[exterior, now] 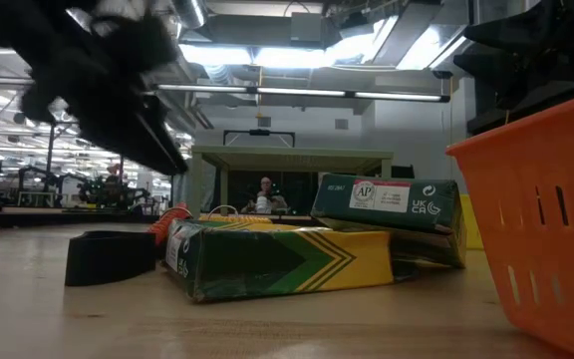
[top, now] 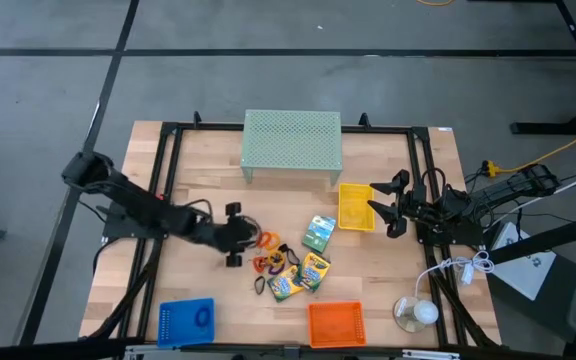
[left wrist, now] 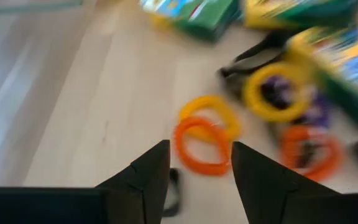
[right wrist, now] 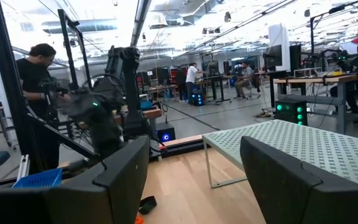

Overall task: Pick & Place Office Desk Supplies
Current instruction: Put the orange spring keychain into the blue bin

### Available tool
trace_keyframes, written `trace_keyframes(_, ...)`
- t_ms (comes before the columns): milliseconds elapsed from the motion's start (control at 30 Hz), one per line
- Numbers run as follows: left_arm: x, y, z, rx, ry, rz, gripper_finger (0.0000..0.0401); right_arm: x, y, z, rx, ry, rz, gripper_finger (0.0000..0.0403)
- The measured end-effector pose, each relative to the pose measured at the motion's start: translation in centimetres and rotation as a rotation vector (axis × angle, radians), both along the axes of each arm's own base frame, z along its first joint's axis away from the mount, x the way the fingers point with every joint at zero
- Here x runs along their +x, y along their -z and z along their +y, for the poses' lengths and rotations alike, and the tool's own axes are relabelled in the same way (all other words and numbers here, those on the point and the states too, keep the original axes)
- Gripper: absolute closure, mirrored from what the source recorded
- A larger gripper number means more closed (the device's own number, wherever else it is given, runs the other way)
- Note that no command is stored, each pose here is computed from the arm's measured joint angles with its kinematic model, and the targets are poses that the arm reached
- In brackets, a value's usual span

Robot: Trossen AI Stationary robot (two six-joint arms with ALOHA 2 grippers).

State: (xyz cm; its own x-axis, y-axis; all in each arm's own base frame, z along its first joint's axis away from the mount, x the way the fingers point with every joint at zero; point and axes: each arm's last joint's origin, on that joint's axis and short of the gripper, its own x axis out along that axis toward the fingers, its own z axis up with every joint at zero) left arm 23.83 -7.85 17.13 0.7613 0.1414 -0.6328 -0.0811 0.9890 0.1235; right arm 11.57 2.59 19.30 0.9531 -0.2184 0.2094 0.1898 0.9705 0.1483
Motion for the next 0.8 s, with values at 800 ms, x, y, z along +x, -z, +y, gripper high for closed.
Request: trace_keyframes(800, 2.7, 1.0, 5.4, -0.088, 0.021, -0.011, 0.023, 0.0, 0.0, 0.0, -0.002, 0.0, 0.002, 0.0147)
